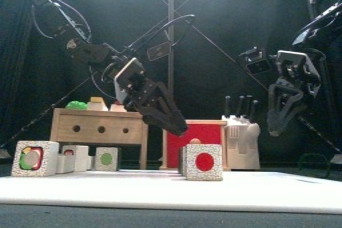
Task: Grab piece of sushi
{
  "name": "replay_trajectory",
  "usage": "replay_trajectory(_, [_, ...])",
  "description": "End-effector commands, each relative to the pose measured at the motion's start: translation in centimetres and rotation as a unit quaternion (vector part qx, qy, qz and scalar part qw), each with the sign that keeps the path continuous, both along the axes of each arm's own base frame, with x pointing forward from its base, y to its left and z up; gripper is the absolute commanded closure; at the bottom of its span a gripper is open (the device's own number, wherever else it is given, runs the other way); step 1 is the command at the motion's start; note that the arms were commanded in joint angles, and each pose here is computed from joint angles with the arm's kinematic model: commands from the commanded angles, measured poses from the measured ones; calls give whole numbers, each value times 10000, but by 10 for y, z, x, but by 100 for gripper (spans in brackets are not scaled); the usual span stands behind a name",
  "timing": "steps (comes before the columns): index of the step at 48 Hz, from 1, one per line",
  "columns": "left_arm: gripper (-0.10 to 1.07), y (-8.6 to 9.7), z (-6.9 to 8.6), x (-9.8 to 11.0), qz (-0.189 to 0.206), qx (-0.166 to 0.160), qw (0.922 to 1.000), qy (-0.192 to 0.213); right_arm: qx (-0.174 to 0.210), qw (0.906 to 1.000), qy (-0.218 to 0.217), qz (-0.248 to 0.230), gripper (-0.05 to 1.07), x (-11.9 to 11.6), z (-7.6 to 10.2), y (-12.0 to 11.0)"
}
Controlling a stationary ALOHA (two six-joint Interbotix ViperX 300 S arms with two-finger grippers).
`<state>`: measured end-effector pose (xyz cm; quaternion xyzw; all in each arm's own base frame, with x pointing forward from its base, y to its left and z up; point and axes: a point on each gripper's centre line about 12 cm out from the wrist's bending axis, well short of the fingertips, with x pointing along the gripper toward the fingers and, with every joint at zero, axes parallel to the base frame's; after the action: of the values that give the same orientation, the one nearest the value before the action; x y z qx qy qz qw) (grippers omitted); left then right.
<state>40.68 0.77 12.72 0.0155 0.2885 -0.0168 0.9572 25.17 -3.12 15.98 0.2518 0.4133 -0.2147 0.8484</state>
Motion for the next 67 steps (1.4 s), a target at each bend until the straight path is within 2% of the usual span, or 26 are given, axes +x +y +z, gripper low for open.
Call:
replay_trajectory(1, [13, -3, 7, 7, -6, -43, 9999, -146, 4, 9998, -184, 13, 37, 6, 10, 1])
replay_trajectory(13, [13, -1, -1, 9, 102, -126, 9999, -50, 4, 9999, -169, 11, 37, 6, 9, 1])
replay_trajectory(38, [14, 6, -18, 15, 198, -97, 9994, 276, 7, 9999, -146, 21, 37, 5, 7, 1])
replay_trajectory(67, [14, 10, -12, 15, 257, -92, 9993, 244, 4, 9999, -129, 50, 37, 6, 7, 2])
